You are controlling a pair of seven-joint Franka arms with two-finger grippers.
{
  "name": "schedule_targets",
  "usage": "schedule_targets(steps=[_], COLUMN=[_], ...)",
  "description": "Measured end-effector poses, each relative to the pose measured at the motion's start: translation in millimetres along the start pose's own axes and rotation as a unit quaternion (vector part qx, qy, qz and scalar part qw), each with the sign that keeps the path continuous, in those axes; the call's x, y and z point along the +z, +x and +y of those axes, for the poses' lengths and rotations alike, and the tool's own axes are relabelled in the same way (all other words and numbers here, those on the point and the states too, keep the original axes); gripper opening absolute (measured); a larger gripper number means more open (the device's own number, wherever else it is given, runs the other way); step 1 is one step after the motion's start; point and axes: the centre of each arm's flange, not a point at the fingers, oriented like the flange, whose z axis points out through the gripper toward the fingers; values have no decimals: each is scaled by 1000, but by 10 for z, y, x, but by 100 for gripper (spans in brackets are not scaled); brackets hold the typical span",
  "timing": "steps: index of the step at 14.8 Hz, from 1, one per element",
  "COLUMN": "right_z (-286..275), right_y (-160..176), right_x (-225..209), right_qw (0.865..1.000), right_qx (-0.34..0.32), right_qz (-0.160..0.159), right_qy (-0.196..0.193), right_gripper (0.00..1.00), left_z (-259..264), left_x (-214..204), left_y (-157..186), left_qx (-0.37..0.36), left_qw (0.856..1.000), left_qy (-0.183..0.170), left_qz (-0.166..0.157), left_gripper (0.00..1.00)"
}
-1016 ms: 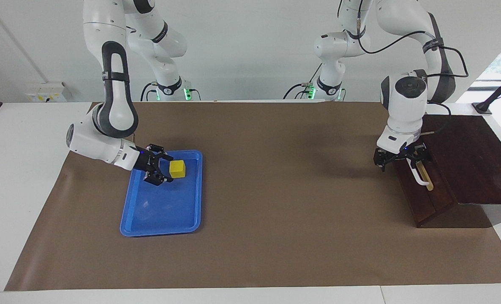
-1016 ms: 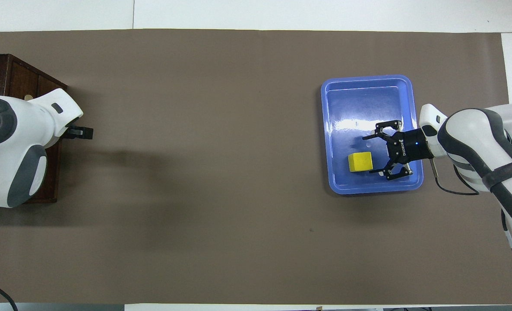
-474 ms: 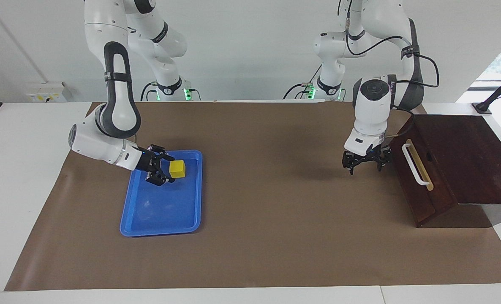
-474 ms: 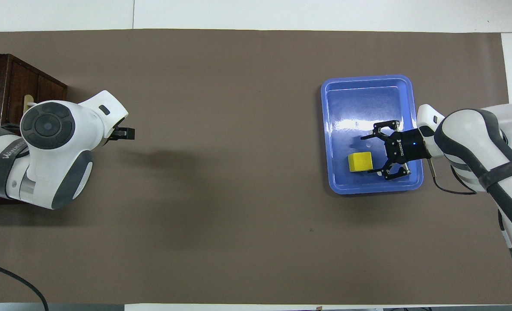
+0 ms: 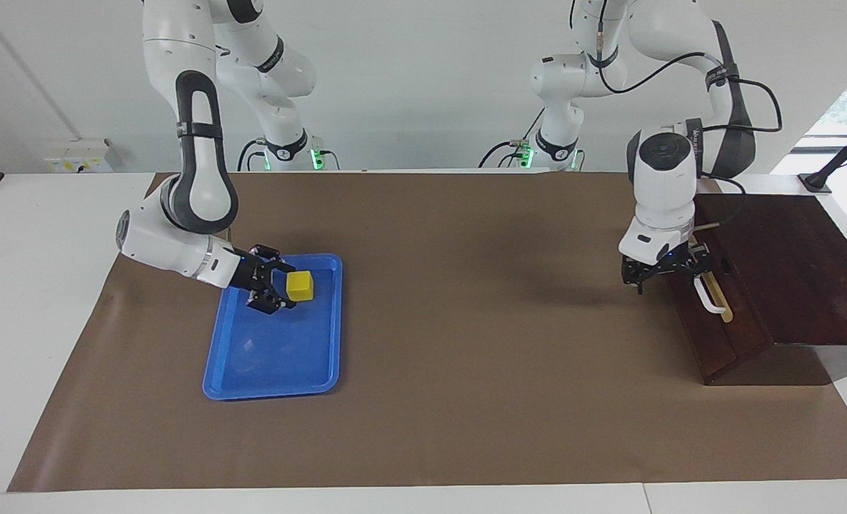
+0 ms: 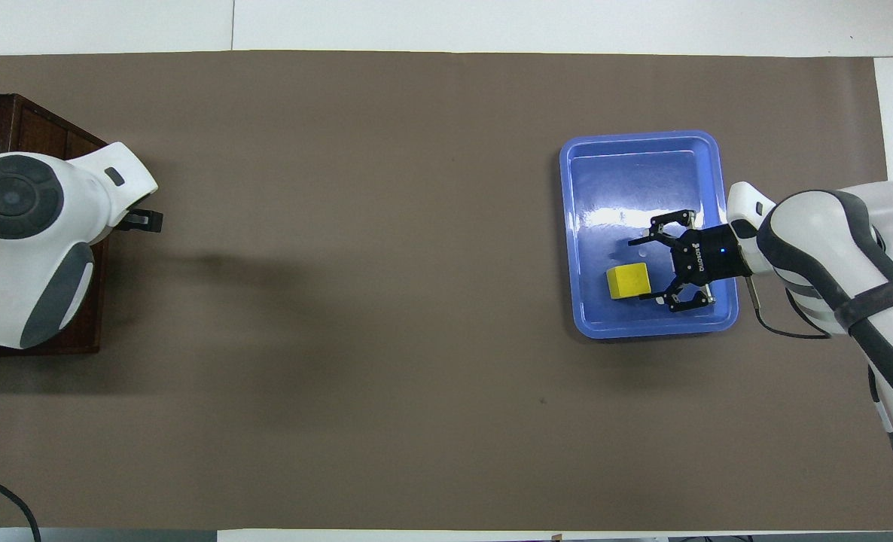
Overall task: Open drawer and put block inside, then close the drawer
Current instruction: 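Lower the right gripper over the block while the left gripper grips the drawer handle, then grasp the yellow block with the right gripper while the left gripper pulls the drawer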
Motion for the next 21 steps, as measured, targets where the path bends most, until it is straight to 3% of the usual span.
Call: schedule_targets(steps=[3, 9, 13, 17, 21], right_z=[7, 21, 107, 197, 202], right_y=[22, 51, 190, 792, 1606], right_x=[34, 54, -34, -304, -443], right_qw=[1000, 1000, 1000, 1000, 1000], right_qx=[-9, -10, -5, 5, 16], right_qz=[-4, -4, 8, 13, 3], right_qy=[-1, -3, -2, 5, 20], right_gripper=[55, 55, 55, 55, 55], left_z=[-326, -297, -158, 12, 19], left_x=[123, 195, 225, 546, 578], left_y=[10, -58, -36, -115, -112], left_qx=[15, 29, -1, -7, -9], left_qw=[1000, 999, 999, 1000, 1000], left_qy=[2, -3, -1, -13, -14], left_qz=[-1, 22, 32, 6, 5], left_gripper=[100, 100, 100, 100, 100])
